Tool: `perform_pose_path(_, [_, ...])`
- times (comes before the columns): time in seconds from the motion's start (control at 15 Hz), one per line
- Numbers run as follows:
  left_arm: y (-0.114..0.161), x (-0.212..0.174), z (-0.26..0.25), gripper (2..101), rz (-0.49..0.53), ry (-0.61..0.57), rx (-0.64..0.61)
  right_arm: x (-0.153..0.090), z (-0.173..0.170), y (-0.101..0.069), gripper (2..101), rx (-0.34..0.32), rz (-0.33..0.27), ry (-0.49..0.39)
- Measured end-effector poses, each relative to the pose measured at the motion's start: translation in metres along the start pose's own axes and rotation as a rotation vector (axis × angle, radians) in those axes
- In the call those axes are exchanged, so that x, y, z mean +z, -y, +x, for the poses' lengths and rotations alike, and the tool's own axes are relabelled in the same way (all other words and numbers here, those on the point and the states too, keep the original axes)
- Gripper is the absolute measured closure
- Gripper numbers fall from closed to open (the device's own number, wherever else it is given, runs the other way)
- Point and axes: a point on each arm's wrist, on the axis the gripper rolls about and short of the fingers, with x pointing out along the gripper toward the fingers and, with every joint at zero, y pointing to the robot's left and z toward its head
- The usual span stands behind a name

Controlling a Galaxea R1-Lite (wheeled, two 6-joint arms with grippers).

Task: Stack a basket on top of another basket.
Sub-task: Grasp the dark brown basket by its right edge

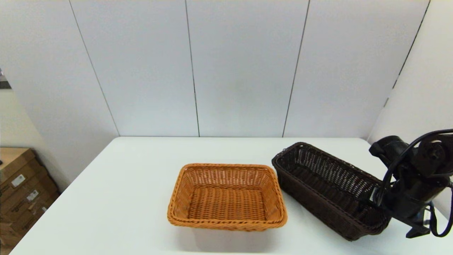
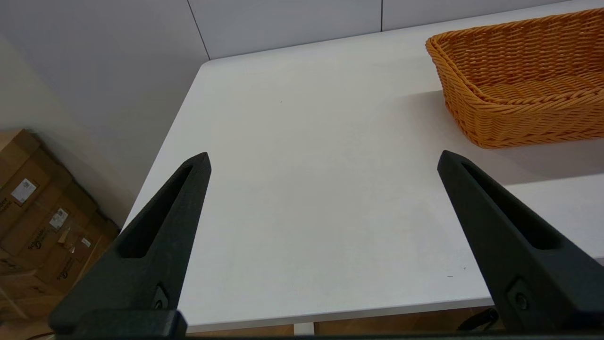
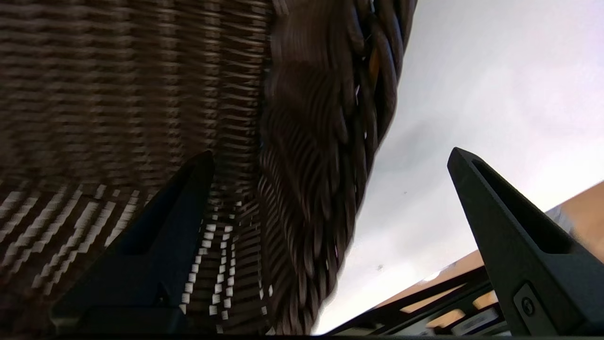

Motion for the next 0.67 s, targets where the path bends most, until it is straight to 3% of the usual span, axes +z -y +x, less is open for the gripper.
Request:
perform_pose_path(0.2, [0.0,0.0,0.0,5.4,0.0,0.0,0.0,0.004,0.002,-0.002,4.3,-0.05,0.071,-0.063])
perform_pose_path(0.4, [0.0,0.0,0.0,5.4,0.0,0.0,0.0,0.01,0.004,-0.009,4.3,-0.025,0.158,-0.102])
perform_pose_path(0.67, [0.0,0.0,0.0,5.4,0.0,0.0,0.0,0.015,0.007,-0.012,4.3,0.018,0.194,-0.168])
